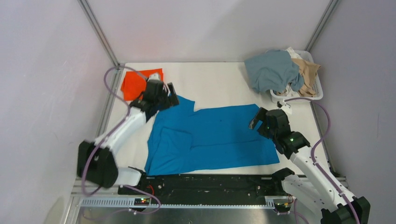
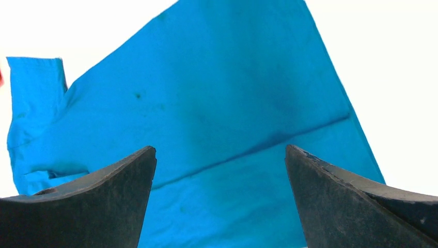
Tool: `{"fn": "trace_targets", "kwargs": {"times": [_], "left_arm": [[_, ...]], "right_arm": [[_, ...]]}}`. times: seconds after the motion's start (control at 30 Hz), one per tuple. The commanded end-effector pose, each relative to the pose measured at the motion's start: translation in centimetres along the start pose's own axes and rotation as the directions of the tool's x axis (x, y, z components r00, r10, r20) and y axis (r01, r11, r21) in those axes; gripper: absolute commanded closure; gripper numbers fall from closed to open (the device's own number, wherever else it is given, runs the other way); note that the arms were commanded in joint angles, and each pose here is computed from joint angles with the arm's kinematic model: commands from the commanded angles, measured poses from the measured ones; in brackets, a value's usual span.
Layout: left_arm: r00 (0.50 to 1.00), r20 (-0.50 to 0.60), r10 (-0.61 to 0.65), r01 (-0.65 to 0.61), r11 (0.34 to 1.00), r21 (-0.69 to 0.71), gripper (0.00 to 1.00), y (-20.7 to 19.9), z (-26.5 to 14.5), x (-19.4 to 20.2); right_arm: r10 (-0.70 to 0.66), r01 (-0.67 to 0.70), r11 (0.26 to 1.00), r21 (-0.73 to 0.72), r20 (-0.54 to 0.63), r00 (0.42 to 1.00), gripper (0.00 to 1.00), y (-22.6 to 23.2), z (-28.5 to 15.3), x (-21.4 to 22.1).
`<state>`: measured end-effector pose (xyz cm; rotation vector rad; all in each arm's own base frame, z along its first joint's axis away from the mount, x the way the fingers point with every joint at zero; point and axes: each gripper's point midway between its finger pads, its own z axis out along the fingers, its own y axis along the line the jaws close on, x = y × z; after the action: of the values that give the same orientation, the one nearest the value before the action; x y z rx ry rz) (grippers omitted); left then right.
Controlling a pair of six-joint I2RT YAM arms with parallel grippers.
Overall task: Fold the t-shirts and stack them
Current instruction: Grab the side of the flattened tshirt furthest away from the robot with both arms
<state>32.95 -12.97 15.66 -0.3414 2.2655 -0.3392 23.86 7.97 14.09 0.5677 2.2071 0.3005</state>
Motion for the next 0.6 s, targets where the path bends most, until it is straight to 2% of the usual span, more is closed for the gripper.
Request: {"fn": "trace_targets", "kwargs": {"times": [0.0, 0.1, 0.27, 0.43, 0.57], "left_arm": [[0.994, -0.030, 0.107, -0.109, 0.992, -0.059, 0.00, 0.9, 6.1, -5.1], [0.993, -0.077, 0.084, -0.083, 0.996, 0.017, 0.00, -0.3, 10.2, -7.3], [0.992, -0.122, 0.043, -0.045, 0.999, -0.013, 0.00, 0.2, 18.0, -8.4], [0.991, -0.132, 0.008, -0.015, 0.998, -0.053, 0.00, 0.8, 22.2, -8.4], [0.983, -0.178, -0.039, 0.018, 0.993, -0.119, 0.00, 2.1, 23.6, -6.5]], "right_arm": [[-0.045, 0.052, 0.997, -0.054, 0.120, 0.992, 0.01, 1.9, 0.7, -3.7], [-0.040, 0.045, 0.998, -0.042, 0.111, 0.993, 0.01, 1.5, 1.3, -4.0], [-0.043, 0.044, 0.999, -0.002, 0.074, 0.996, 0.00, 0.4, 2.0, -3.4], [-0.042, 0.042, 0.999, -0.006, 0.055, 0.998, 0.00, 0.2, 2.0, -3.1], [-0.039, 0.040, 0.999, -0.005, 0.058, 0.998, 0.01, 0.0, 1.8, -3.1]]}}
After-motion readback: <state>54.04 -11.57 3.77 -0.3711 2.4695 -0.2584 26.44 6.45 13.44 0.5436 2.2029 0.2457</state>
